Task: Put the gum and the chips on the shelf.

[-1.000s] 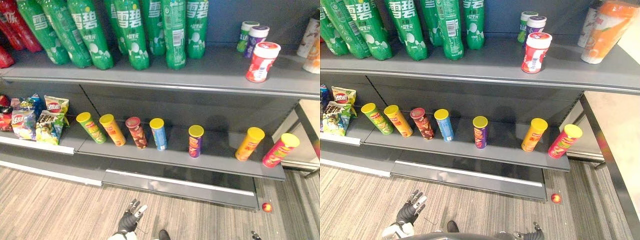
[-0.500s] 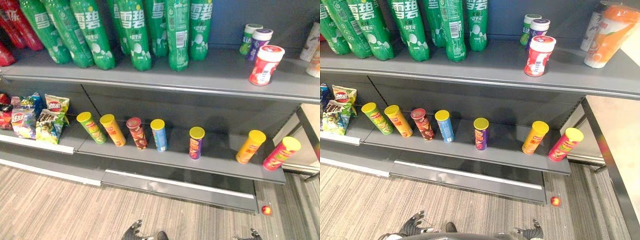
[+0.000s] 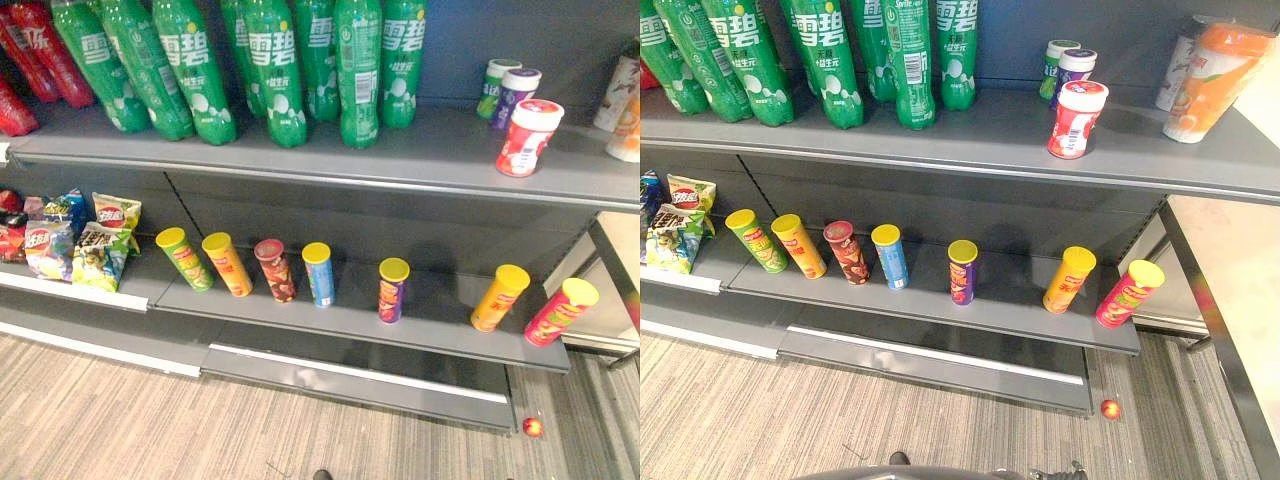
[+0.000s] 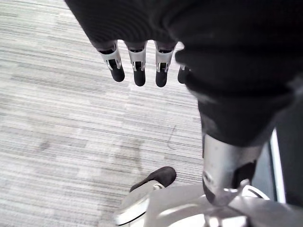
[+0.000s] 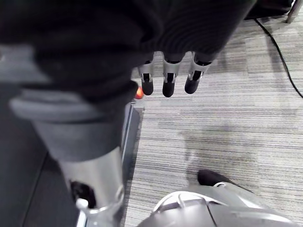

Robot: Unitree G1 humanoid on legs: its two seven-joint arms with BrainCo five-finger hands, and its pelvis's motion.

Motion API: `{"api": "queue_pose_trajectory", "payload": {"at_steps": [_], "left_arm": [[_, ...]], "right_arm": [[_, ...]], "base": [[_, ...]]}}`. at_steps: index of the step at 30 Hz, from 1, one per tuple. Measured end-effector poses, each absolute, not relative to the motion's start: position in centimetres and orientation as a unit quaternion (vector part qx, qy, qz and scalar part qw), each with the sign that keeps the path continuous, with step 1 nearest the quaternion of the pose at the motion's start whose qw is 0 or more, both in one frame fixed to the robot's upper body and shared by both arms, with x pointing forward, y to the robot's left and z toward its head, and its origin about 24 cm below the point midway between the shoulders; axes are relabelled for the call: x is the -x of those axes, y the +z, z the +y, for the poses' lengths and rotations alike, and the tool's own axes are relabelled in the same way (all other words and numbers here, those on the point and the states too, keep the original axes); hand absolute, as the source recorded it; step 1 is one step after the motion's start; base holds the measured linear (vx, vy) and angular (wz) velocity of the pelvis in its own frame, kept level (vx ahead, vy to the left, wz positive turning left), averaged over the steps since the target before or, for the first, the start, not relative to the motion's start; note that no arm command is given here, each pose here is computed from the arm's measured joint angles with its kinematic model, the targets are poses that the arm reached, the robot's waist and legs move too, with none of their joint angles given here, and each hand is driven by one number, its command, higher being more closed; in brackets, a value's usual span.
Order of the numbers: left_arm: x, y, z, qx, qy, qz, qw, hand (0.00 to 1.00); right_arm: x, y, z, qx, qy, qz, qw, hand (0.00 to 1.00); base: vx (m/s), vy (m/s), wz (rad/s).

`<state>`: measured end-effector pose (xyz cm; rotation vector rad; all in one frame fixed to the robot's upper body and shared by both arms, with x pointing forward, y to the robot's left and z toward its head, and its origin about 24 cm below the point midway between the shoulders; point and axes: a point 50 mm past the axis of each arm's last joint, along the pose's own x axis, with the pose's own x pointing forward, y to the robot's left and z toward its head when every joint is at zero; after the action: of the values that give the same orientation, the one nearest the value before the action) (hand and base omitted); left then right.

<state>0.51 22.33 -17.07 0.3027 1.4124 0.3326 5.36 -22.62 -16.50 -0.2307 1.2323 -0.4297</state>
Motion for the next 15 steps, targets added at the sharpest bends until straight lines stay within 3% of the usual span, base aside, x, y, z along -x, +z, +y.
{"api": "queue_pose_trajectory", "payload": {"at_steps": [15], "left_arm": [[0.5,-17.3,21.84,-0.092,0.146,0.658,0.733,0.0]], "right_arm": [[-4.94,-16.87,-22.29,0.057,-0.188,0.593,0.781,0.0]], "base": [[0.05,0.013,0.0]]}}
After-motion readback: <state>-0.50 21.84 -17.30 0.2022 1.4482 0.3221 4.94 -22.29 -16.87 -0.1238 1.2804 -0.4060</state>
